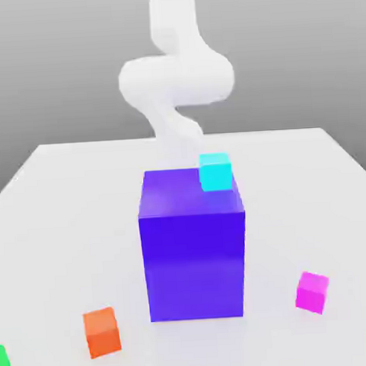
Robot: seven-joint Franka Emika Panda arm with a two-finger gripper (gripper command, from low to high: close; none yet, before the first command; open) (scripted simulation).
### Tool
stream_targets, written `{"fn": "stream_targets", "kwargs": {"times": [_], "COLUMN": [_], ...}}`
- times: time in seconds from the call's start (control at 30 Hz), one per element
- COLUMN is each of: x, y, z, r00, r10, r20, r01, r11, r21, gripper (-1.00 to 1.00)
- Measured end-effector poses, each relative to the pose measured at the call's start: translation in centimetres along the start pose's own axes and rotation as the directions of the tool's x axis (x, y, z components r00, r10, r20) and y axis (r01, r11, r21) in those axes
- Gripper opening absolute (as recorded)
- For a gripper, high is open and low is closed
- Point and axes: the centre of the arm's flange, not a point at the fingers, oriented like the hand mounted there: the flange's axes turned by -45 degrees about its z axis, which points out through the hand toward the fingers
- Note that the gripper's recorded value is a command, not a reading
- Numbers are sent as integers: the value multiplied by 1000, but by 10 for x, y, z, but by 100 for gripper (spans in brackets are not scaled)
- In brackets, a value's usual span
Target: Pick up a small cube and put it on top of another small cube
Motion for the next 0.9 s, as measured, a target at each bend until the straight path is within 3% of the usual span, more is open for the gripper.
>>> {"fn": "stream_targets", "kwargs": {"times": [0.2,0.43,0.77,0.9], "x": [-36,-127,-308,-342], "y": [-58,-135,-204,-205], "z": [133,253,348,380], "r00": [960,814,452,425], "r10": [-226,-497,-811,-824], "r20": [168,299,372,374], "r01": [200,399,611,621], "r11": [967,854,585,567], "r21": [160,333,533,541], "gripper": [0,0,0,0]}}
